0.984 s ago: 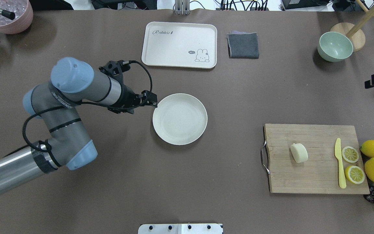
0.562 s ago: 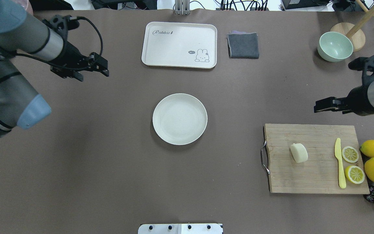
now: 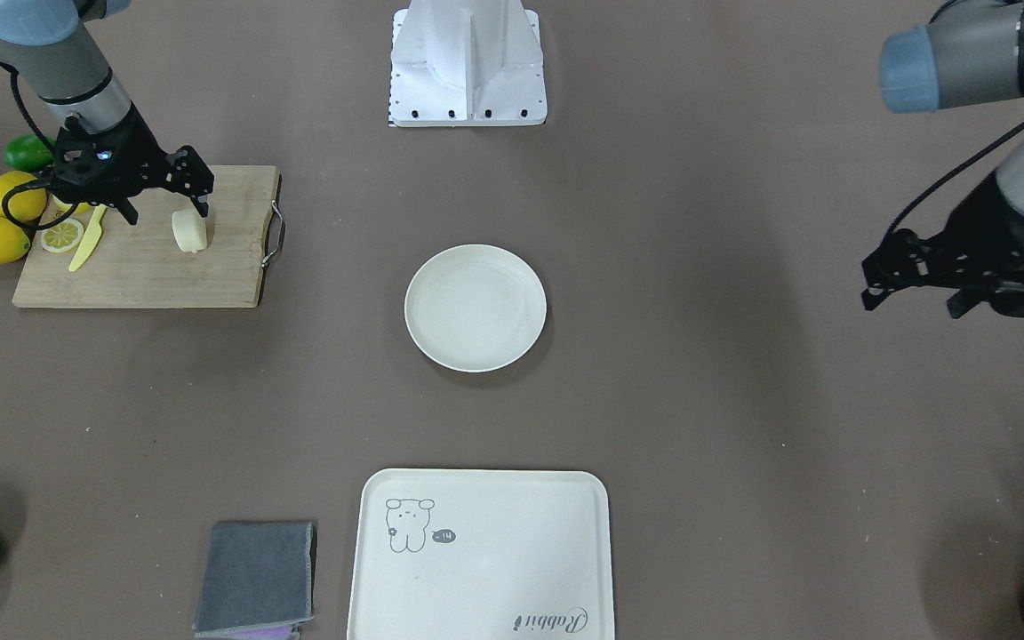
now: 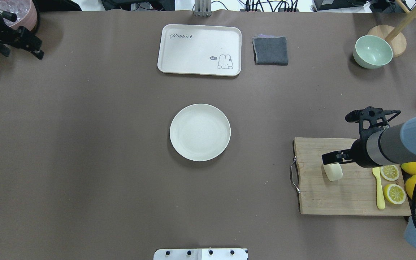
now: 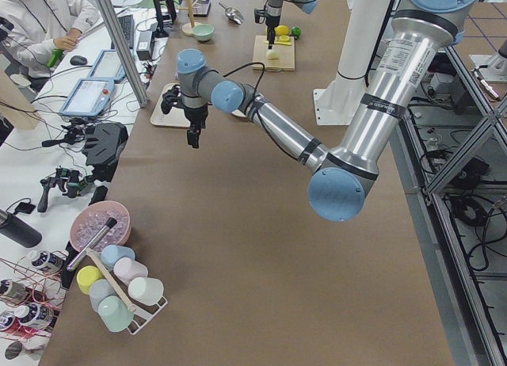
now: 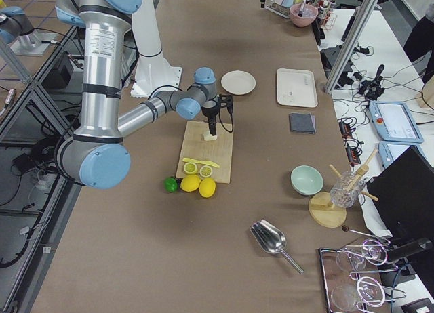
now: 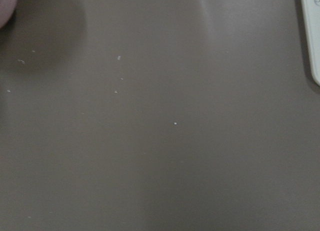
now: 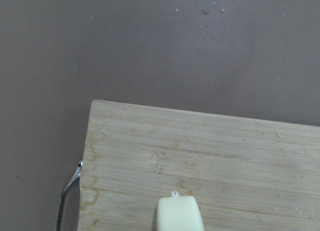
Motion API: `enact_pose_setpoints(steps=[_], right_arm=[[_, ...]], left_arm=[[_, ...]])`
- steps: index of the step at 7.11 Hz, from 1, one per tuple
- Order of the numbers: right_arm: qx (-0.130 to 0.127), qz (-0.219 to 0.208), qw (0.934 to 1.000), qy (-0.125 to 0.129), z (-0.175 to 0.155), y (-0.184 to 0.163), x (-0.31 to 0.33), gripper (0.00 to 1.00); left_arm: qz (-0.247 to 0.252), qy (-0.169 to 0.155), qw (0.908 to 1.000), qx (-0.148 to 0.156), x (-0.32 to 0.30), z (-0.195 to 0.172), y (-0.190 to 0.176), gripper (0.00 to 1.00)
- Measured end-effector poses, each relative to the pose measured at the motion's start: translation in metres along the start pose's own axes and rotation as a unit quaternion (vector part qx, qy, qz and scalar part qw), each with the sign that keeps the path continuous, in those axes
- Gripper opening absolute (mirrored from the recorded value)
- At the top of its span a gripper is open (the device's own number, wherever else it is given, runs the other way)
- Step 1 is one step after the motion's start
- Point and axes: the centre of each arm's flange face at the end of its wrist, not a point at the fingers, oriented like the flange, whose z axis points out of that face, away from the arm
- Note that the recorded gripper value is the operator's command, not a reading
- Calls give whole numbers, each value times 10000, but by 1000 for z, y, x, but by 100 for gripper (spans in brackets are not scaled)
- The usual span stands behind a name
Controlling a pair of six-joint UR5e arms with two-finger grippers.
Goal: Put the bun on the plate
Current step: 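Lower the right gripper and grasp the cream bun on the cutting board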
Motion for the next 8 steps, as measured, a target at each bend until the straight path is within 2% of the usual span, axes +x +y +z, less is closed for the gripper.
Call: enact_pose_setpoints(steps=[2, 4, 5, 6, 8], right_arm=[[-83, -144, 9997, 161, 25, 14, -6, 99], [-90, -246, 9992, 316, 44, 14, -4, 97], [-95, -344, 9988, 332, 46, 14, -4, 71], [-95, -402, 9986, 336, 47, 14, -4, 57], [-101, -433, 9984, 354, 47, 15, -2, 56]], left_arm=[[144, -151, 9998, -75, -41, -7, 3, 98], [142, -178, 9997, -117, -54, -4, 10, 98], [139, -181, 9997, -123, -55, -3, 11, 98], [137, -188, 9997, -124, -56, -3, 12, 98], [134, -190, 9997, -123, -56, -3, 12, 98]])
